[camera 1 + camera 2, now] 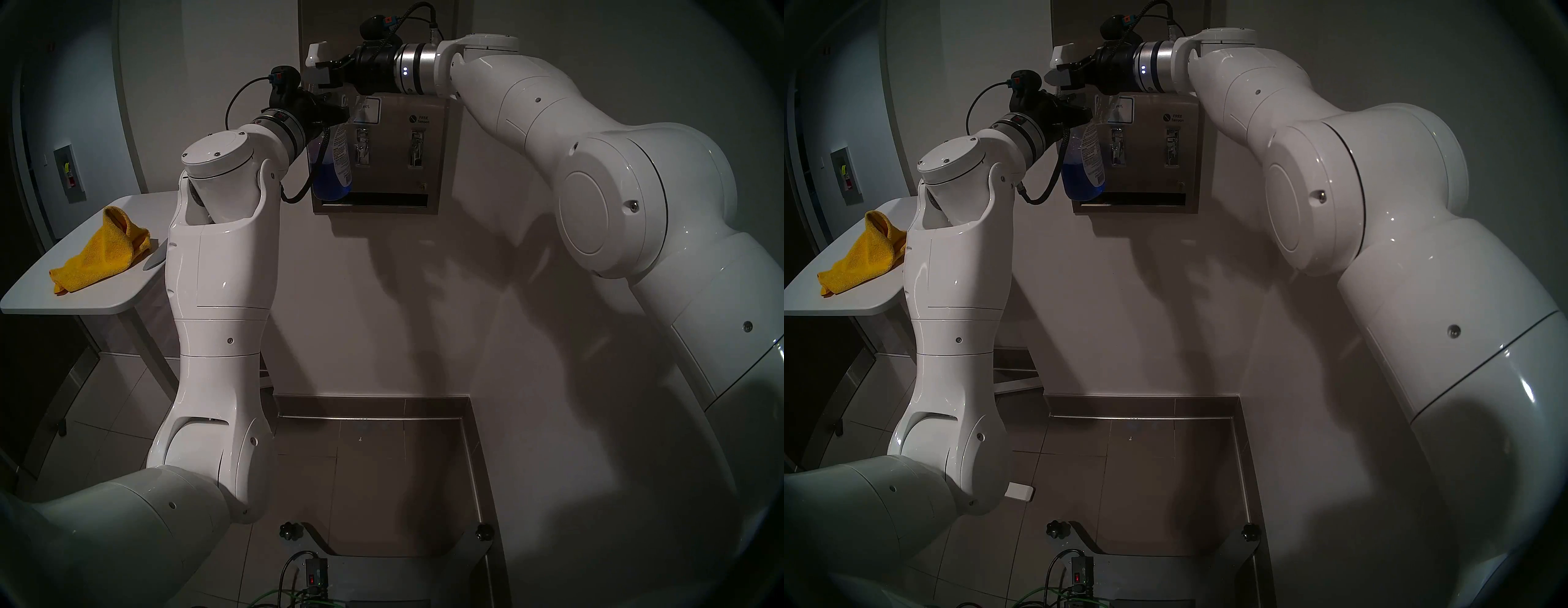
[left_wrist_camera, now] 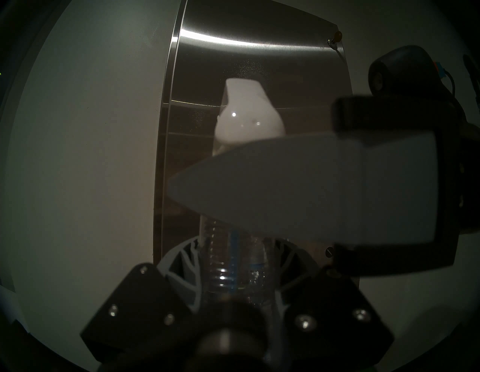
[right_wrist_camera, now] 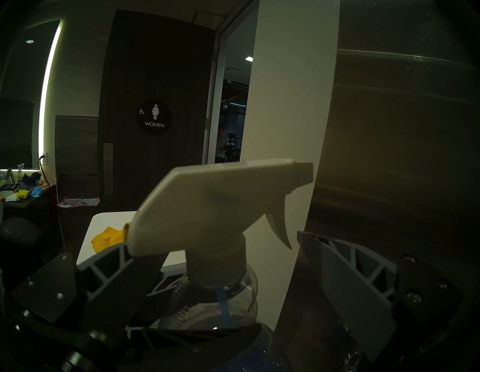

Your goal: Pick up the cleaner bottle and spray the cleaner onto the surface

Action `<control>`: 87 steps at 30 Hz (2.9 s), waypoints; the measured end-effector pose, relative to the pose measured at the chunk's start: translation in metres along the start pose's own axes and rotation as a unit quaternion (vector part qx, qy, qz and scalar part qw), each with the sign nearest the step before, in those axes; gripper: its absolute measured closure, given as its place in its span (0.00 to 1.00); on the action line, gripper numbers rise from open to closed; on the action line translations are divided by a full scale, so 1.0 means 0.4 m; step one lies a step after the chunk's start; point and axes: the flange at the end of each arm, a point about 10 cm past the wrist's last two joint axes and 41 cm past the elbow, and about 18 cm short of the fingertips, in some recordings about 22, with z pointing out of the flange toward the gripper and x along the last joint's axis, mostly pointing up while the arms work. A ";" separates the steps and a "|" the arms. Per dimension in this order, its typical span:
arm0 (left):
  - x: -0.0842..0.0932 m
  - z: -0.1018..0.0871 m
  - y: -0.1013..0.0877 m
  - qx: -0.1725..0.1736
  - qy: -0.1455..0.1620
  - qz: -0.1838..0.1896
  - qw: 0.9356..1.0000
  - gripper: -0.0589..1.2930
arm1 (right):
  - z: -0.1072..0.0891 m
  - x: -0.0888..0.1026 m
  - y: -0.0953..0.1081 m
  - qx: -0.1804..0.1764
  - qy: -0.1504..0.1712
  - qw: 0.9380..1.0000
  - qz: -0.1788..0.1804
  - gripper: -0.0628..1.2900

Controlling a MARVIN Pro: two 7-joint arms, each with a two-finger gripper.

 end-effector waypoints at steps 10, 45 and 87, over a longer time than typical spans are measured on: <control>0.004 -0.002 -0.002 0.002 0.002 0.000 1.000 0.71 | 0.012 0.007 -0.007 -0.003 -0.003 1.000 -0.004 0.13; -0.012 0.000 0.006 -0.001 -0.011 -0.002 1.000 0.71 | 0.003 0.035 -0.003 -0.009 0.002 1.000 -0.016 0.05; -0.009 0.001 0.003 0.000 -0.016 -0.007 1.000 0.71 | -0.194 0.021 0.100 0.000 0.000 1.000 -0.031 0.05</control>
